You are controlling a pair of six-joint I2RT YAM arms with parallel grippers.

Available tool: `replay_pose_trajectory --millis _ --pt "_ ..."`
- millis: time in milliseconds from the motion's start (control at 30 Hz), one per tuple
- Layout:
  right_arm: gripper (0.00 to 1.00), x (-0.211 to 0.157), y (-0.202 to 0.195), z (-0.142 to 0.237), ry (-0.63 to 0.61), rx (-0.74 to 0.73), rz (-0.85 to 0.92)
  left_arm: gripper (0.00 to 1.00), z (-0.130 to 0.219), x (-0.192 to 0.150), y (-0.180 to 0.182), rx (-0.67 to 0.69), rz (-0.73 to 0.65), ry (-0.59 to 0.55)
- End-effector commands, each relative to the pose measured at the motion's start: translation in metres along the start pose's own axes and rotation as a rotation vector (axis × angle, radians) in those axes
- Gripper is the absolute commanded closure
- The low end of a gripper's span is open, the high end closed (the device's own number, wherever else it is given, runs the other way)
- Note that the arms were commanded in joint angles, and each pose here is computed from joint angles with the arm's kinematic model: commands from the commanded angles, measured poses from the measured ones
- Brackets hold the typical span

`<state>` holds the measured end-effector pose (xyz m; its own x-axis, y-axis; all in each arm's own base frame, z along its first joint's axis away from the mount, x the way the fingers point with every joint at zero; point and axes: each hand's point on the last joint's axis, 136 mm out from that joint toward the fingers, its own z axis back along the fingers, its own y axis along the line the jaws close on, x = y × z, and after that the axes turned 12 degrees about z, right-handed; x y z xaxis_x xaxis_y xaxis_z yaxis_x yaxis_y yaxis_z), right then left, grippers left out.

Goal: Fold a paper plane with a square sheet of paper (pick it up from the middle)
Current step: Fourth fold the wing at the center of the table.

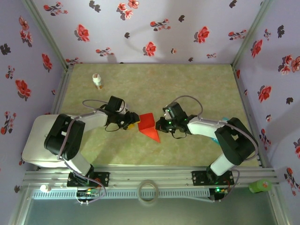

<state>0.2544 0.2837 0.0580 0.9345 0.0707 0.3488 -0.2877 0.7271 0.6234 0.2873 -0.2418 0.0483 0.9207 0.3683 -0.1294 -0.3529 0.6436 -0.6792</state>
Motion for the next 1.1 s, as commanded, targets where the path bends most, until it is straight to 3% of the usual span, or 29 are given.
replay_pose_trajectory --millis 0,567,1067 --pt "0.94 0.007 0.01 0.009 -0.045 0.061 -0.002 0.51 0.001 0.0 -0.007 -0.022 -0.016 0.039" --pt "0.95 0.008 0.007 0.015 -0.077 0.077 -0.024 0.5 -0.014 0.004 -0.014 -0.074 0.028 0.076" --pt "0.94 0.003 -0.001 0.012 -0.067 0.069 -0.043 0.64 -0.027 0.011 -0.021 -0.113 0.047 0.101"
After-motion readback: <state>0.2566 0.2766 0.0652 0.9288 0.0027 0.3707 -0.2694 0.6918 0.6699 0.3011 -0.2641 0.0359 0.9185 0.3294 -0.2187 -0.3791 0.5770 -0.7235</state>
